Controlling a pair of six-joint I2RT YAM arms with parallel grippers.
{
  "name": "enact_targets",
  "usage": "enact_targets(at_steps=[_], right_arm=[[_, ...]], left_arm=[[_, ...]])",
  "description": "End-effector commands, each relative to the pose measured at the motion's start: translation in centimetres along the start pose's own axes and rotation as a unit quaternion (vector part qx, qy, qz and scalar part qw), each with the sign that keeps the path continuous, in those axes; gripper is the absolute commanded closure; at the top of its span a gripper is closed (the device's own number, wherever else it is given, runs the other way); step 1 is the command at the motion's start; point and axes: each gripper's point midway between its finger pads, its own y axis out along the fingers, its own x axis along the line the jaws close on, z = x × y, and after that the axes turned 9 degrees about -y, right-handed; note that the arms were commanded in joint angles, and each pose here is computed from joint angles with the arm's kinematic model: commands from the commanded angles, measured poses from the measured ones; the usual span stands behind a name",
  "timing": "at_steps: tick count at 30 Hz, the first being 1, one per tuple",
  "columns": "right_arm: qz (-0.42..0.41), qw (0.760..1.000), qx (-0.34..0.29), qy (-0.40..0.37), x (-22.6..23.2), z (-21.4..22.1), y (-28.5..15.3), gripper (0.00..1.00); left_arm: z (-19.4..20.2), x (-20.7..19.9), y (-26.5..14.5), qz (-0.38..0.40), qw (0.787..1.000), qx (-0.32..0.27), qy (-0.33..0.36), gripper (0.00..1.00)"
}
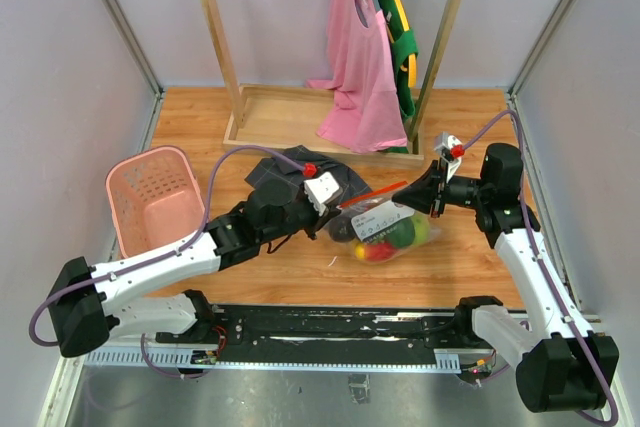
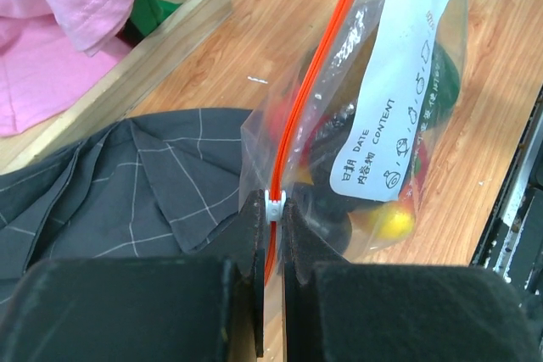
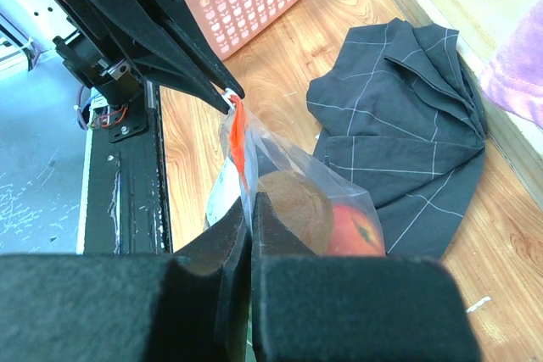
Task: Open the zip-top bag and remove the fake food
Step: Unzip the zipper food storage bag at the center of the board.
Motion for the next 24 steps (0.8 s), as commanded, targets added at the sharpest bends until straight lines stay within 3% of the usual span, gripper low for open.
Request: enact_targets(at_steps=[1, 24], right_arm=[[0.016, 0.999, -0.011, -0.028, -0.8, -1.6, -0.6, 0.99], [0.019, 0.999, -0.011, -0.027, -0.9, -1.5, -0.7, 0.99]], left_arm=[[1.4, 1.4, -0.6, -0.028, 0.999, 0.018, -0.006, 1.0], [5.9, 3.9, -2.2, -0.069, 0.996, 0.053, -0.023, 1.0]])
